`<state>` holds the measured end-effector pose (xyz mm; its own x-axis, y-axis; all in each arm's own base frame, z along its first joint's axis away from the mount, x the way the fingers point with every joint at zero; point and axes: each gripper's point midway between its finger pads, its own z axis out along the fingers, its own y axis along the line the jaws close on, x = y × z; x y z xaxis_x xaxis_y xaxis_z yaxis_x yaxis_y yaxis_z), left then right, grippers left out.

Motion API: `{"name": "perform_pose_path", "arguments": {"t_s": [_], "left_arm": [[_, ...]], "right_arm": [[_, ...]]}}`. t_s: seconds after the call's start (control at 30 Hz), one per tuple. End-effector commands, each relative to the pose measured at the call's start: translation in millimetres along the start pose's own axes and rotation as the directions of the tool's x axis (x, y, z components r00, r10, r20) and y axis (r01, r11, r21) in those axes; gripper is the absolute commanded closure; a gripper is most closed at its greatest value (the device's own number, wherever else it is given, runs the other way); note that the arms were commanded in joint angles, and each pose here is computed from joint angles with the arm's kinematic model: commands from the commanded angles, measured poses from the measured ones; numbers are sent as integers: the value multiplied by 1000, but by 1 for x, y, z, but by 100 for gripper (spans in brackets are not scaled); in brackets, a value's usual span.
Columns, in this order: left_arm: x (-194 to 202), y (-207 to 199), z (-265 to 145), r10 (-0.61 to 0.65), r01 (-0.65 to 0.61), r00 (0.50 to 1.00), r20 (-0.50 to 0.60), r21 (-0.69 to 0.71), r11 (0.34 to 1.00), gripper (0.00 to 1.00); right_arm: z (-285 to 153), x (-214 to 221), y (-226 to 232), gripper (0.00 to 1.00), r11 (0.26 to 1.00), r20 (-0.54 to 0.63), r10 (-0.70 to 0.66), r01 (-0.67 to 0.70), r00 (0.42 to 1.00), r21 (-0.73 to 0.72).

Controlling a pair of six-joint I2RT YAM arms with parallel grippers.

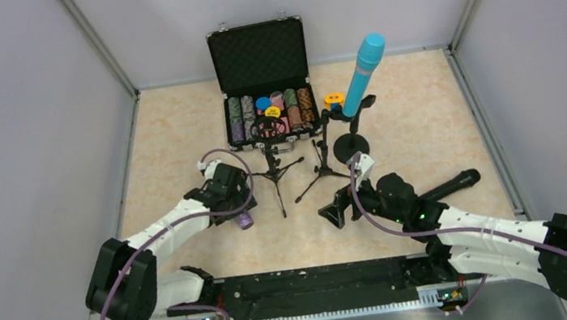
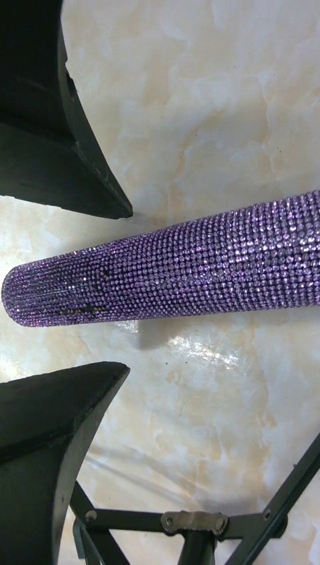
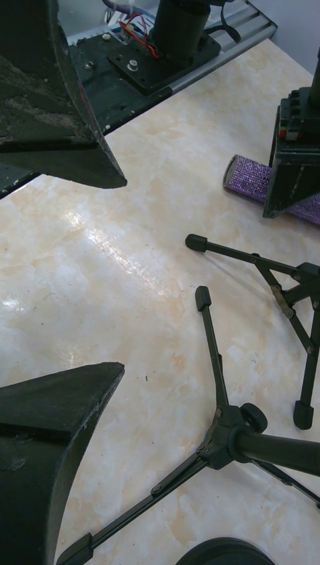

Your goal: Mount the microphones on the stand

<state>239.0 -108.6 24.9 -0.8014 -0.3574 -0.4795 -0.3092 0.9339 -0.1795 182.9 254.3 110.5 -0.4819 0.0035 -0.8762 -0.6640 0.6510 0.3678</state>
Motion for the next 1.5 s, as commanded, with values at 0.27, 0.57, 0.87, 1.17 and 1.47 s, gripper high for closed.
{"name": "perform_pose_path", "arguments": {"t_s": [0.27,0.57,0.87,1.17,1.47], "left_arm": [[-46,4,-10,-3,5,996,88,-26,1000,14],[-73,10,14,-18,20,1000,23,-106,994,17],[-84,11,40,-50,46,998,-25,-125,991,26],[-80,19,48,-12,4,999,-51,-167,986,62],[-84,7,39,28,-32,999,-41,-86,996,100]], "right_arm": [[-1,-22,6,1,1000,64,5,-4,998,-20],[-1,-23,7,1,1000,65,6,-5,998,-20],[-3,-24,4,1,1000,71,-2,2,997,-4],[-1,-23,4,1,1000,74,1,-1,997,-10],[-2,-26,4,1,1000,70,-24,24,997,0]]}}
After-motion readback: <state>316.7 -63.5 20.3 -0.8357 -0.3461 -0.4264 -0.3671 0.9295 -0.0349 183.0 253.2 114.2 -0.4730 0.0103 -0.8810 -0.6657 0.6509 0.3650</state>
